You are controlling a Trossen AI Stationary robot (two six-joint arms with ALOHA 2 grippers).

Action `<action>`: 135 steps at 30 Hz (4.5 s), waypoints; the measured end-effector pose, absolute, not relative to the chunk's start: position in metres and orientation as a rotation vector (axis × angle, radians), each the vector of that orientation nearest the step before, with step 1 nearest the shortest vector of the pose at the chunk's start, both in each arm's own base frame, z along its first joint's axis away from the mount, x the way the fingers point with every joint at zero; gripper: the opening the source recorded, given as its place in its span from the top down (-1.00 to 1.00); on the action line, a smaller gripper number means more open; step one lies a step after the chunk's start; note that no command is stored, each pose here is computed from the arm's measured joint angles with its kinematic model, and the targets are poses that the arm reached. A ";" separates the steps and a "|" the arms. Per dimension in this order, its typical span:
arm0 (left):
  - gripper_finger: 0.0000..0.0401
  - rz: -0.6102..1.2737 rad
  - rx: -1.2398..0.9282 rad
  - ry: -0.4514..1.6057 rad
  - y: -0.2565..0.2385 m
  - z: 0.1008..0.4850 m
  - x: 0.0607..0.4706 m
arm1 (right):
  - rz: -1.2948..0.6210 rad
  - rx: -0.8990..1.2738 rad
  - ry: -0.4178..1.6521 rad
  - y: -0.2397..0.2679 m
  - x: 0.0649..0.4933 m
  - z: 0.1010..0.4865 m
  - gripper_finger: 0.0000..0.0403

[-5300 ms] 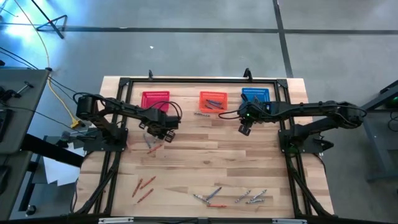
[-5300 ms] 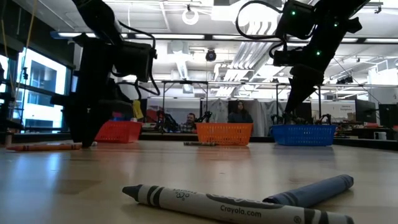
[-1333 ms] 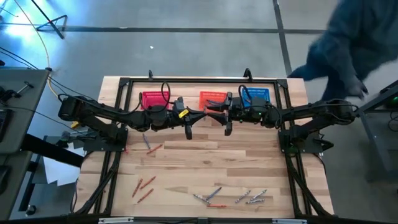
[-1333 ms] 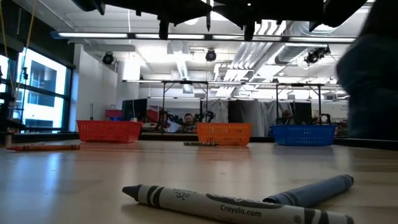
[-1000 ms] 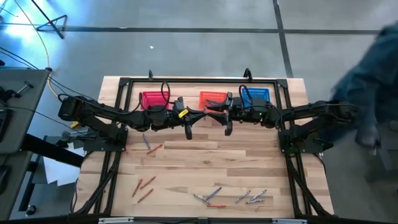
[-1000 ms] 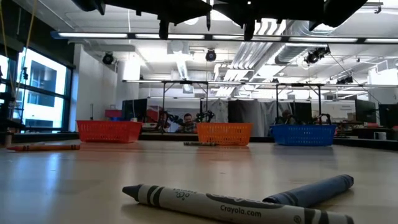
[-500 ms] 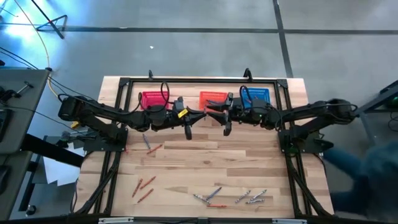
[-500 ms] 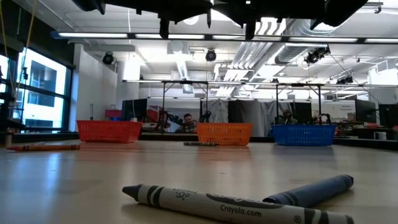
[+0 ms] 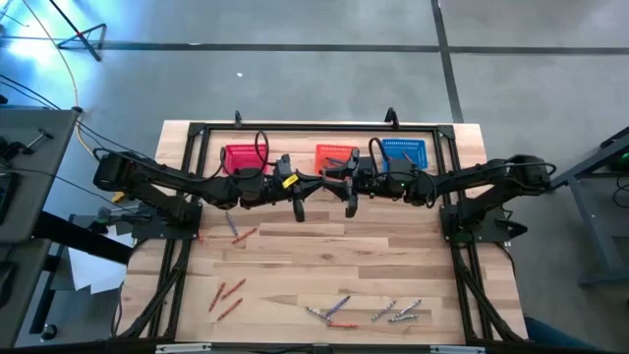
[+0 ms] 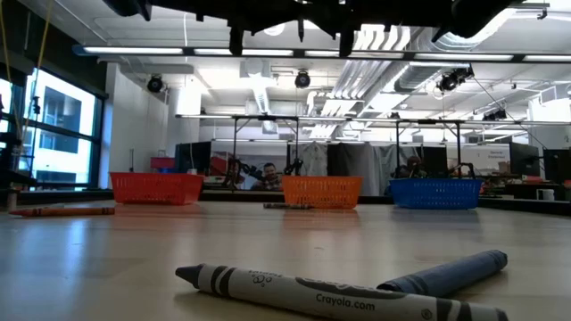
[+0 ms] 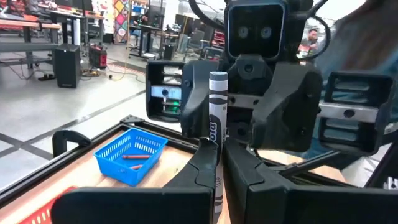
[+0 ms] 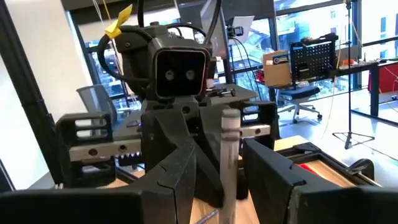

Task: Sort crayons
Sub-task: Put the gray crayon into the red bin

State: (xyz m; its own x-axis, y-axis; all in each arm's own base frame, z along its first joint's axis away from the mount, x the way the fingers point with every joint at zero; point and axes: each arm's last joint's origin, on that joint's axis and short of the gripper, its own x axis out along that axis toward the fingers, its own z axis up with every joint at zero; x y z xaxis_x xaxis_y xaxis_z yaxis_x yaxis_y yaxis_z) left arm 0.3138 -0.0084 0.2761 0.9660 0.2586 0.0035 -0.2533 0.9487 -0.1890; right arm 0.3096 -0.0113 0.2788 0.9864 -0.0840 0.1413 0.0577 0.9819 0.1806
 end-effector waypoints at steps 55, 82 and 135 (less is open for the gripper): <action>0.30 0.222 -0.175 0.113 -0.015 0.261 0.314 | -0.162 0.154 -0.086 -0.037 0.300 0.282 0.98; 0.50 0.752 -0.183 0.606 0.005 0.246 0.242 | -0.236 0.252 0.035 -0.081 0.335 0.263 0.98; 0.53 1.018 -0.146 0.821 0.013 0.248 0.147 | -0.057 0.217 0.254 -0.154 0.508 0.239 0.94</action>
